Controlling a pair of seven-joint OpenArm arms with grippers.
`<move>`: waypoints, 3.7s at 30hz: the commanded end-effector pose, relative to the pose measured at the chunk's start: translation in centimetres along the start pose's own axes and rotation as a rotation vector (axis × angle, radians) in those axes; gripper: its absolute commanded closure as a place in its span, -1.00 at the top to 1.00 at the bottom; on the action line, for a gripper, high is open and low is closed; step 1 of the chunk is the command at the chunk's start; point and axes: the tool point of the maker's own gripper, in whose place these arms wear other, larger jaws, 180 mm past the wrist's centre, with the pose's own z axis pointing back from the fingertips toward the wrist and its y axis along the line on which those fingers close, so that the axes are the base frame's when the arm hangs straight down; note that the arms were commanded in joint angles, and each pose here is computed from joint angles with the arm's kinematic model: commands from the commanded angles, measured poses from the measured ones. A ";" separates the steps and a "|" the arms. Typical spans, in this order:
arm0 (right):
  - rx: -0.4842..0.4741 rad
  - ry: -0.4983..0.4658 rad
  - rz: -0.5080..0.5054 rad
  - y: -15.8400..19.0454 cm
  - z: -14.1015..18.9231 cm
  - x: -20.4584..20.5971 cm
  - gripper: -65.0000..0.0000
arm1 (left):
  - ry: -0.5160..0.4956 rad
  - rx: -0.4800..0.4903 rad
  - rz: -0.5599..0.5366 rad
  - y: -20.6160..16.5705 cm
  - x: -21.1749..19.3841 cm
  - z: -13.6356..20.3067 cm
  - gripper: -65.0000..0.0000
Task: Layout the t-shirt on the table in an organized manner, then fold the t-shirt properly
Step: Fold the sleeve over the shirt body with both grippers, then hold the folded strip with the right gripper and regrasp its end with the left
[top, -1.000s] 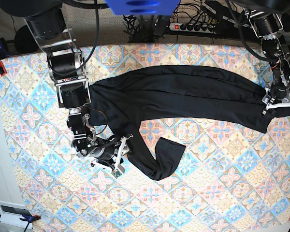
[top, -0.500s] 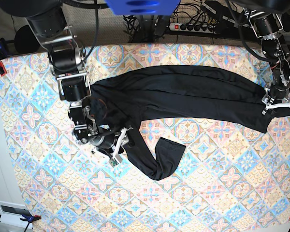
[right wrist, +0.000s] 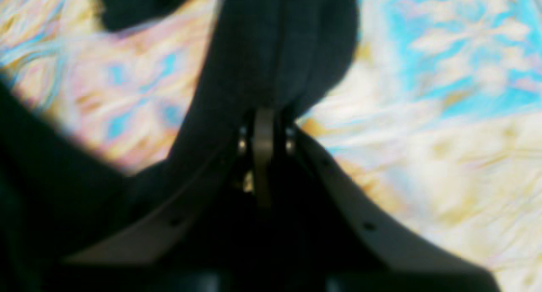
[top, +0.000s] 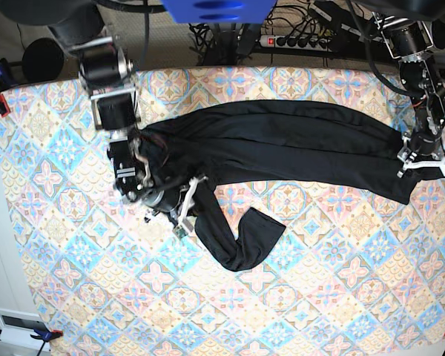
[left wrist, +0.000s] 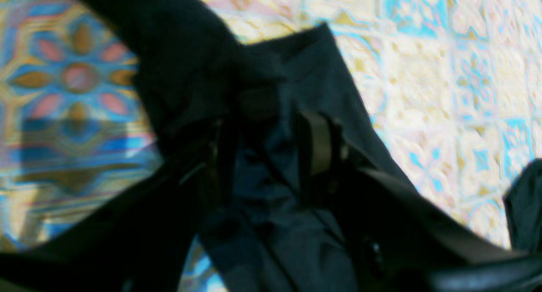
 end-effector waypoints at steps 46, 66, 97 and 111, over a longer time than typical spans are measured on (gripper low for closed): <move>0.232 -0.044 0.413 18.1 7.1 0.3 -0.53 | 0.156 -0.358 -0.363 -25.8 -12.0 -3.1 -0.26; 0.220 -0.061 0.428 17.6 7.1 1.3 -0.53 | 0.253 -0.300 -0.321 -25.3 -16.7 -5.8 -0.62; 0.122 -0.087 0.411 13.1 6.9 3.8 -0.52 | -0.341 -0.035 -0.079 -4.0 10.9 5.3 -1.00; 0.122 -0.095 0.413 13.3 7.1 4.0 -0.52 | -0.137 0.050 -0.114 0.0 7.2 2.9 -0.67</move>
